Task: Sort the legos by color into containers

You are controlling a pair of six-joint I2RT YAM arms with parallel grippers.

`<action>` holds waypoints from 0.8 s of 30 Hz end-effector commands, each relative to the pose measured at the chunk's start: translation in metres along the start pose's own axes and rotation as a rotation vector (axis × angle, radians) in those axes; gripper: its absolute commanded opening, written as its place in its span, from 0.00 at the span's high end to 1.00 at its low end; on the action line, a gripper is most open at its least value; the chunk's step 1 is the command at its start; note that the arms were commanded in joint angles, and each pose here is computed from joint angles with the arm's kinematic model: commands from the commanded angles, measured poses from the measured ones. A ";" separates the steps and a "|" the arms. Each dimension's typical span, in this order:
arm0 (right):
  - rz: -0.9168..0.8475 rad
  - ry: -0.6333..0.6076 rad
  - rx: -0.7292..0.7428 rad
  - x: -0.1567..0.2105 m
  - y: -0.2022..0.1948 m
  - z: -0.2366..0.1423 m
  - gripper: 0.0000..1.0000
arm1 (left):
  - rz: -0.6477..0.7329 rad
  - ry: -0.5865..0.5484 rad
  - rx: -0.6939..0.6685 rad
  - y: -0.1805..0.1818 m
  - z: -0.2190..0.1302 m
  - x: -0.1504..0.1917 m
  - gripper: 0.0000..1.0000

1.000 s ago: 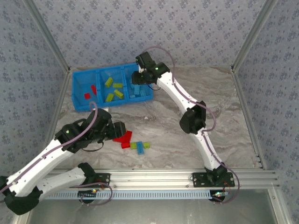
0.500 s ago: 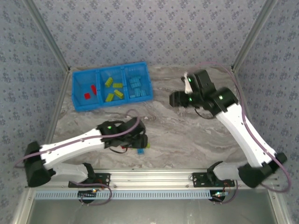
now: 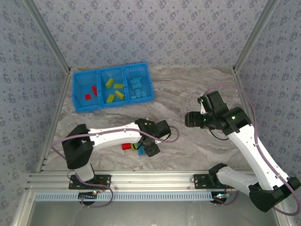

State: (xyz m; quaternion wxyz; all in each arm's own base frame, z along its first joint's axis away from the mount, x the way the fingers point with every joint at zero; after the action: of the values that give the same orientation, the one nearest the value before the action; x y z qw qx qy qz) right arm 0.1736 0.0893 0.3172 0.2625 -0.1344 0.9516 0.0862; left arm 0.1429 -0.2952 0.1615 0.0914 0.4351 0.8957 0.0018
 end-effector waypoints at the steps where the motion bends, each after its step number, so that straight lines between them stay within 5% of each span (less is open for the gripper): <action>1: 0.025 0.014 0.020 0.002 -0.003 -0.006 0.23 | 0.127 0.025 0.002 0.006 0.008 -0.008 0.40; 13: 0.012 0.043 0.025 0.009 -0.005 -0.012 0.21 | 0.103 0.109 0.105 0.007 0.047 -0.012 0.65; 17: 0.015 0.056 0.001 0.010 -0.003 -0.011 0.20 | 0.100 0.131 0.108 0.007 0.053 -0.013 0.80; 24: 0.003 0.077 -0.179 0.014 0.011 -0.011 0.20 | 0.035 0.024 0.085 0.017 0.020 -0.025 0.91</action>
State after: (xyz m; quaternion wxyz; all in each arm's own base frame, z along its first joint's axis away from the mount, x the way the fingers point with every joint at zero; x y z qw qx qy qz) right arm 0.1631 0.0903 0.3145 0.2222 -0.1443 0.9573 0.1155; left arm 0.1656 -0.3002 0.1181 0.0212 0.4723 0.8811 -0.0067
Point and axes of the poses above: each hand's point on the last joint's axis, 136 mm out from that joint toward the fingers, its own z axis out along the fingers, its own y axis along the line the jaws close on, x = y × z, the point moved 9 cm from there along -z, back along the fingers, and after that the axes turned 14 degrees about -z, right-handed, at the moved point
